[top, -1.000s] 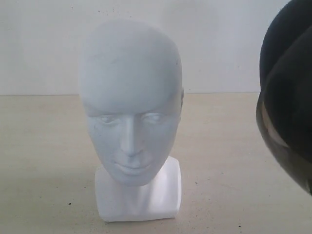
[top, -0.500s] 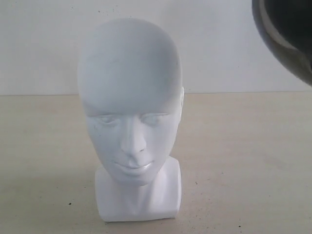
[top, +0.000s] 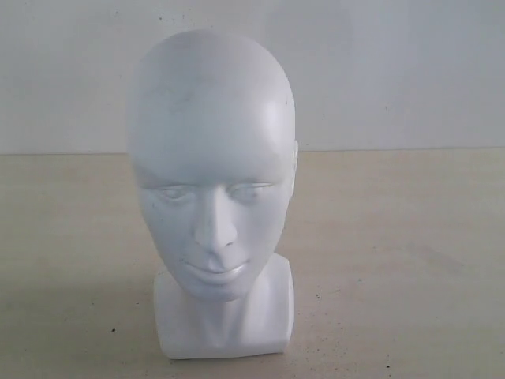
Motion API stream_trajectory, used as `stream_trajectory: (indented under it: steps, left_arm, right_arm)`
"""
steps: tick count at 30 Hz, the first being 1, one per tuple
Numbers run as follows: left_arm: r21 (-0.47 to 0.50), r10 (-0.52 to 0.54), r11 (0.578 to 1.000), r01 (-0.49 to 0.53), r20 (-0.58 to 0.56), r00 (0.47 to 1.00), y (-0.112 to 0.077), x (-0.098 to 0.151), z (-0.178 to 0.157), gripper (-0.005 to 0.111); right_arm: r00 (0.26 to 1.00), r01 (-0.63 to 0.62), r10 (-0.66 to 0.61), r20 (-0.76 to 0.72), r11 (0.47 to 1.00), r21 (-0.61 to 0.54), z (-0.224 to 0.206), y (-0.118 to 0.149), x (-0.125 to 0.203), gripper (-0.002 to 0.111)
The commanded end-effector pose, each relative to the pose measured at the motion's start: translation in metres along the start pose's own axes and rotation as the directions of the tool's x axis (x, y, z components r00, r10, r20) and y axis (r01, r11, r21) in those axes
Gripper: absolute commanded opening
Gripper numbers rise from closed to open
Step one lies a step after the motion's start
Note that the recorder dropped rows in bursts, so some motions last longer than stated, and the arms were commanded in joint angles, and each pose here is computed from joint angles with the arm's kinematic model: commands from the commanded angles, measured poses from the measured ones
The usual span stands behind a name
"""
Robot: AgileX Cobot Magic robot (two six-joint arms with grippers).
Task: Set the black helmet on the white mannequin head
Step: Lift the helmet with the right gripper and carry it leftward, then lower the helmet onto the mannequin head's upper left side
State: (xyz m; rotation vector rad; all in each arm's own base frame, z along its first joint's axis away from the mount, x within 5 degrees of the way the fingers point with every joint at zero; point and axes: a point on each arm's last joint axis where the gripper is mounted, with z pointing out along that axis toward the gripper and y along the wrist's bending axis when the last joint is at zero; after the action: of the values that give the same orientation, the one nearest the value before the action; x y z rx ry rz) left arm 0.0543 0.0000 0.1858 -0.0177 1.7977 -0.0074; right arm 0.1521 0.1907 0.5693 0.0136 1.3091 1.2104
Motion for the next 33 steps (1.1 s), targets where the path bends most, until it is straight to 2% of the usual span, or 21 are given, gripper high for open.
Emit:
stream_trajectory:
  steps: [1,7,13,18,22,33]
  left_arm:
    - [-0.004,0.005,1.0,-0.005,0.004,1.0,0.0,0.001,0.0,0.004]
    - [-0.004,0.005,1.0,-0.005,0.004,1.0,0.0,0.001,0.0,0.004]
    - [-0.004,0.005,1.0,-0.005,0.004,1.0,0.0,0.001,0.0,0.004]
    - [-0.004,0.005,1.0,-0.005,0.004,1.0,0.0,0.001,0.0,0.004]
    - [-0.004,0.005,1.0,-0.005,0.004,1.0,0.0,0.001,0.0,0.004]
    - [-0.004,0.005,1.0,-0.005,0.004,1.0,0.0,0.001,0.0,0.004]
  right_arm:
    - [0.999,0.037,-0.033,0.028,0.988,-0.15,0.018,0.022,-0.005,0.0]
    - [0.997,-0.07,0.062,-0.045,0.978,-0.196,0.053,0.024,0.024,0.0]
    - [0.97,-0.227,0.2,-0.14,0.95,-0.215,0.074,0.02,0.05,0.0]
    - [0.917,-0.384,0.341,-0.208,0.895,-0.227,0.085,0.009,0.055,0.0]
    - [0.924,-0.369,0.331,-0.192,0.905,-0.214,0.085,0.007,0.054,0.0]
    - [0.895,-0.431,0.387,-0.222,0.88,-0.201,0.09,0.004,0.062,0.0]
